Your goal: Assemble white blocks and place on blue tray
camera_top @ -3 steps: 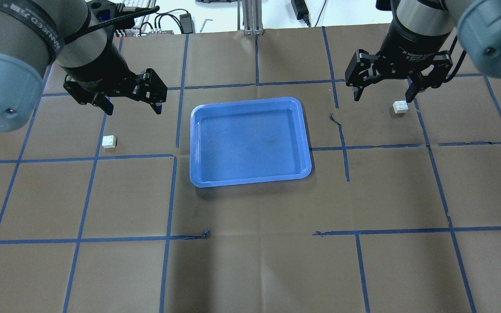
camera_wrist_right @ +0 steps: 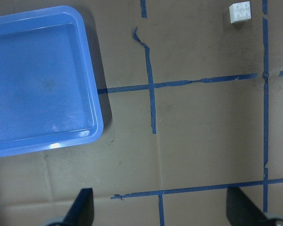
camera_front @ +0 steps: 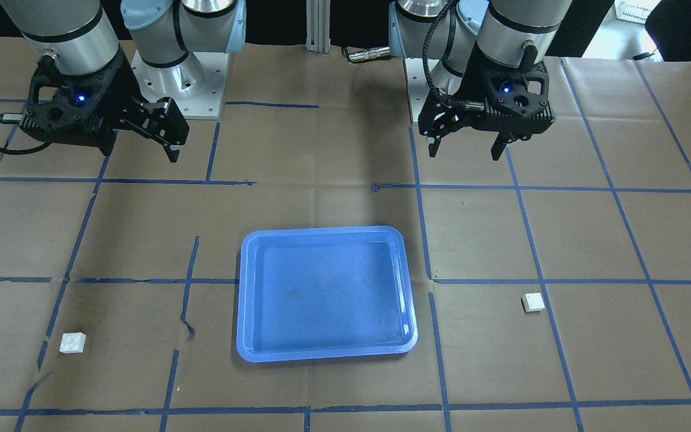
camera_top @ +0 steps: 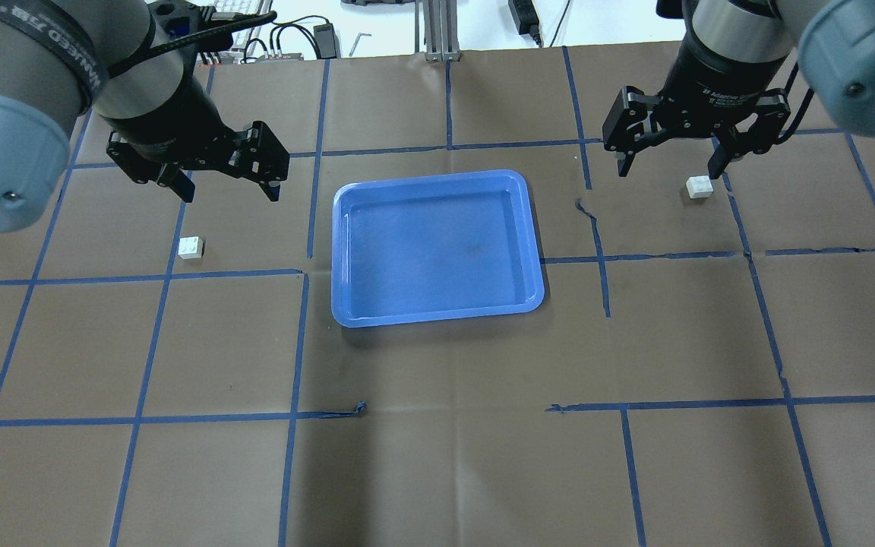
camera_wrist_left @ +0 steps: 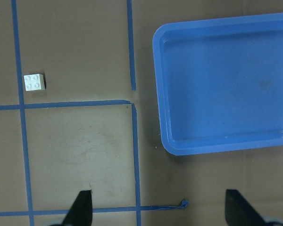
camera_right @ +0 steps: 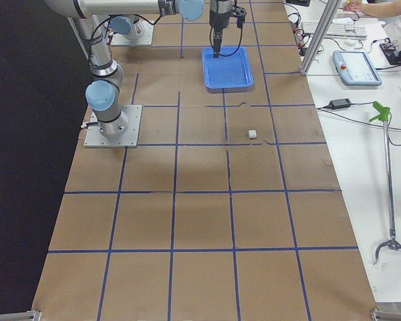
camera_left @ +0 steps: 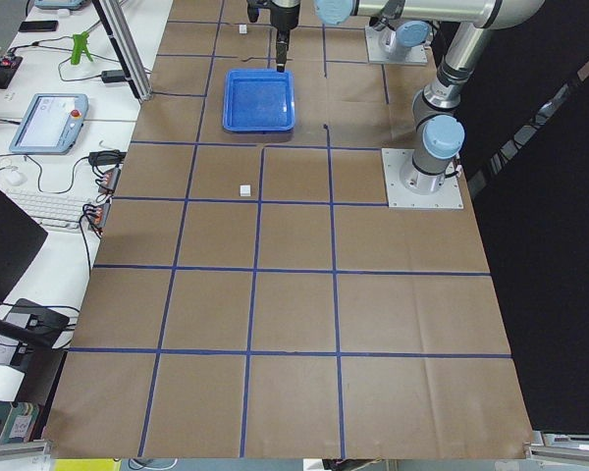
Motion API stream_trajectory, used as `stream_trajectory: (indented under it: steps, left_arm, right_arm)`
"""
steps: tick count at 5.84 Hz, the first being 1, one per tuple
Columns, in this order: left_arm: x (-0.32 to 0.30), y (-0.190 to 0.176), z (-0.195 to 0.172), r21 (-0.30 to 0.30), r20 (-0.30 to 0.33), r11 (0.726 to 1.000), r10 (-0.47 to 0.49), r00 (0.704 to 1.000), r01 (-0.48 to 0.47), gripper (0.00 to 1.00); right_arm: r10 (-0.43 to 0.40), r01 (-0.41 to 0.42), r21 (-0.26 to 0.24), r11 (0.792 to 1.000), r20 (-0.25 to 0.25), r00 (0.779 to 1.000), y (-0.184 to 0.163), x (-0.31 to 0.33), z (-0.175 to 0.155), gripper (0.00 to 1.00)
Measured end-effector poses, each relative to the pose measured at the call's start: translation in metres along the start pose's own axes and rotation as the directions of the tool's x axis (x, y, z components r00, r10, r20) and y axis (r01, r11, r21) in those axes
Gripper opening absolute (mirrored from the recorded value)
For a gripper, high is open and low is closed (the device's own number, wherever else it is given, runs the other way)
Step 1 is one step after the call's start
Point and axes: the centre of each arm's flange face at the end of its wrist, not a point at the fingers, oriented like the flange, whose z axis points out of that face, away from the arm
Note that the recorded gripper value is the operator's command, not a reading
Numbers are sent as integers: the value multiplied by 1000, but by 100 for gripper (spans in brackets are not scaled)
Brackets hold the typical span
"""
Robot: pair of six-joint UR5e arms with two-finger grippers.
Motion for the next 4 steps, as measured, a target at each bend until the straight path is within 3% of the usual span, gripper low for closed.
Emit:
stream_trajectory:
  steps: [4]
  left_arm:
    - [-16,-2,-2,-25,27,999,-21,999,22,99]
  right_arm:
    - [1,-1,0,1000,0,1000,0,0,0,100]
